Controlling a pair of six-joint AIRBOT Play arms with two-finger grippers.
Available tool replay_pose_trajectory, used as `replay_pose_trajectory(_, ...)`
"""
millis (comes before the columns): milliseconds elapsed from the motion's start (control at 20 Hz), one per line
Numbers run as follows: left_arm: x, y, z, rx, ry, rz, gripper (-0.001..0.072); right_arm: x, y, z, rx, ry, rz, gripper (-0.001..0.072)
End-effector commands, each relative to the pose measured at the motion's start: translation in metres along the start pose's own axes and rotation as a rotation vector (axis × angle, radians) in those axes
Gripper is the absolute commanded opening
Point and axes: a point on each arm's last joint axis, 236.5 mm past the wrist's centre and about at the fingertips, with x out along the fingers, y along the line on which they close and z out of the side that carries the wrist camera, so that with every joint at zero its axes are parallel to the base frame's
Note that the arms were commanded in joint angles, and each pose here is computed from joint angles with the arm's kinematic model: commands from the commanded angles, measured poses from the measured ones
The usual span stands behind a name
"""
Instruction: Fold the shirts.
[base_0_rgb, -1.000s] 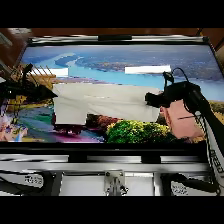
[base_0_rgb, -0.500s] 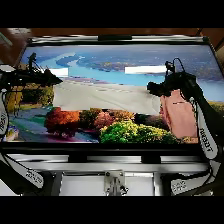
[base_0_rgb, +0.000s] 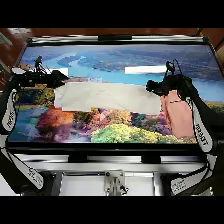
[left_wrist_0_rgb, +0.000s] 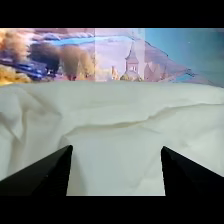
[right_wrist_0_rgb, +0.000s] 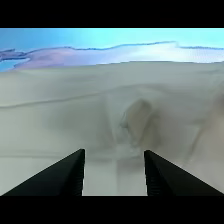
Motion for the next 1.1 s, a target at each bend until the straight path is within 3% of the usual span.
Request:
replay_pose_trajectory(0,-0.01,-0.01,-0.008,0.005,0.046,-0.028,0.0659,-0.02,-0.005,-0.008,-0.045,0.051,-0.004,0.0518)
replay_pose_trajectory(50,-0.017,-0.014,-0.009,0.013,0.06,-0.037,0.0658,-0.033,-0.014,-0.011,-0.046,0.076,-0.022,0.0608)
replay_pose_trajectory(100,-0.025,-0.018,-0.01,0.022,0.072,-0.047,0.0658,-0.045,-0.026,-0.015,-0.037,0.108,-0.041,0.0628)
replay_pose_trajectory(350,-0.057,-0.039,-0.015,0.036,0.105,-0.064,0.0655,-0.064,-0.052,-0.064,0.1,0.344,0.01,0.0628)
replay_pose_trajectory(550,-0.066,-0.058,-0.018,0.07,0.113,-0.073,0.0654,-0.043,-0.051,-0.081,0.142,0.406,0.032,0.0629)
replay_pose_trajectory(650,-0.068,-0.064,-0.024,0.079,0.136,-0.083,0.0606,-0.042,-0.055,-0.09,0.154,0.448,0.025,0.0629)
replay_pose_trajectory(1050,-0.064,-0.071,-0.031,0.106,0.163,-0.095,0.0606,-0.043,-0.075,-0.09,0.162,0.444,-0.058,0.0629)
